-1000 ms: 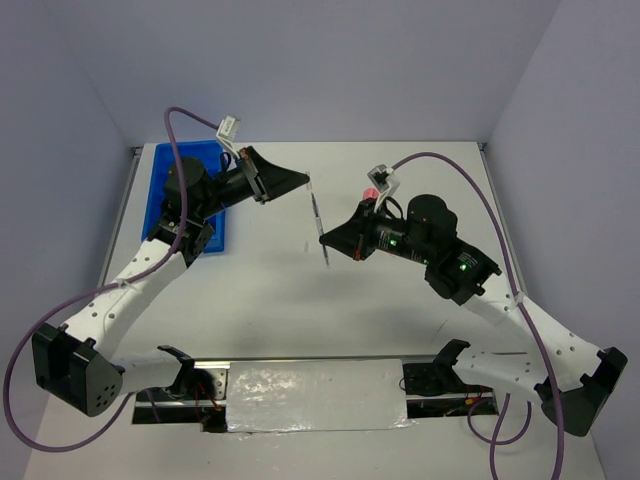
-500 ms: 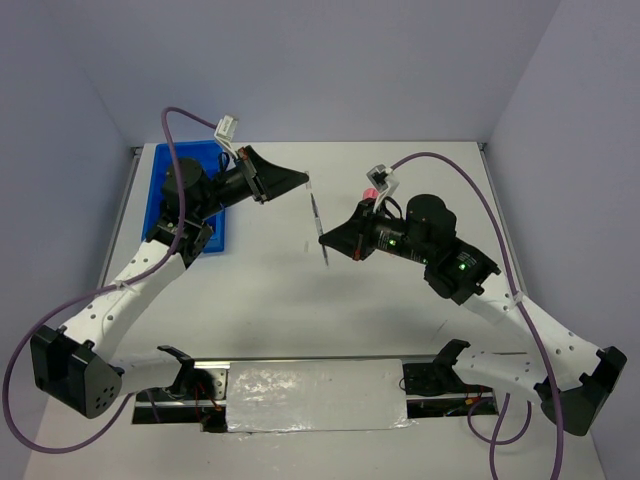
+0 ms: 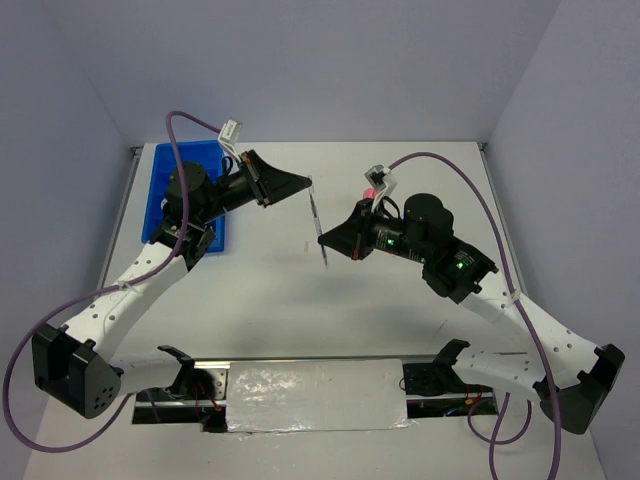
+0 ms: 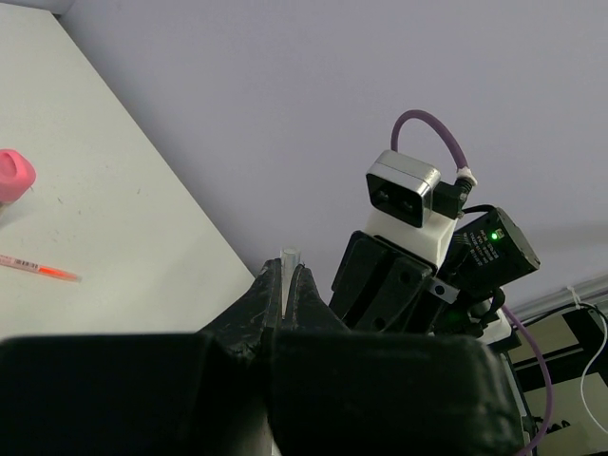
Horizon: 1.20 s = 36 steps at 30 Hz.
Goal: Sort the stationery into containers
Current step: Close the pen cap on the pen.
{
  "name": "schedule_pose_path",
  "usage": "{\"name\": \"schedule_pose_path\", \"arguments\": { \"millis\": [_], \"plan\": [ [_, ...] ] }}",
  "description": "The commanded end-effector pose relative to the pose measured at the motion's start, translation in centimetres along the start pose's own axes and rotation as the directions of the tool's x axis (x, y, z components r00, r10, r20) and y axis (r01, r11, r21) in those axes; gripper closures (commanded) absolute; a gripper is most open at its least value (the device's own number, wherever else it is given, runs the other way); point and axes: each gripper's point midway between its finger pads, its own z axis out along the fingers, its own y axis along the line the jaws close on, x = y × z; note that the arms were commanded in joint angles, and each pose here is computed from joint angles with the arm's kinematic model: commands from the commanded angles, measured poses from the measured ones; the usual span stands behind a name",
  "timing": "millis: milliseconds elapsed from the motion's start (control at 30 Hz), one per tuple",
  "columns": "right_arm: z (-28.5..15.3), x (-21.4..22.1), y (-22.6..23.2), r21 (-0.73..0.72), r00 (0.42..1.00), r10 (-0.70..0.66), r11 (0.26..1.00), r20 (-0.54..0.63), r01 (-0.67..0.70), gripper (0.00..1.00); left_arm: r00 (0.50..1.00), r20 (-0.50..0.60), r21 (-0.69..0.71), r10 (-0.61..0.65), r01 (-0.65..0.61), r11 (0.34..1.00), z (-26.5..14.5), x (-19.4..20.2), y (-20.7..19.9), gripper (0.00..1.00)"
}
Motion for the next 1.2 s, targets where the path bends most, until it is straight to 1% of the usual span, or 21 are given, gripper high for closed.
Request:
{"name": "schedule_pose_path", "arguments": {
  "millis": [0, 267, 733, 933, 1167],
  "plan": [
    [-0.3, -2.1, 1.6, -0.034, 0.998, -0.035, 0.999, 0.052, 0.037, 1.0, 0.998, 0.037, 0.075, 0.053, -0.055, 0.996, -0.3, -0.9, -2.4, 1.0],
    [-0.5, -2.6, 1.7, -0.03, 0.997, -0.048, 0.998, 0.064, 0.05, 1.0, 0.998, 0.034, 0.059, 0.055, -0.057, 0.997, -0.2, -0.7, -1.9, 1.0],
    [-0.3, -3.1, 1.3, -0.01, 0.996, -0.042, 0.999, 0.078, 0.043, 1.0, 0.998, 0.022, 0.088, 0.062, -0.064, 0.994, -0.2, -0.4, -2.3, 1.0],
    [0.5, -4.4, 2.0, -0.026, 0.994, -0.058, 0.998, 0.094, 0.061, 1.0, 0.998, 0.01, 0.093, 0.061, -0.062, 0.994, 0.0, 0.1, -2.5, 1.0],
    [0.4, -7.1, 2.4, -0.006, 0.984, -0.098, 0.995, 0.149, 0.1, 1.0, 0.996, -0.009, 0.072, 0.091, -0.09, 0.993, 0.0, 0.5, -2.2, 1.0]
  ]
}}
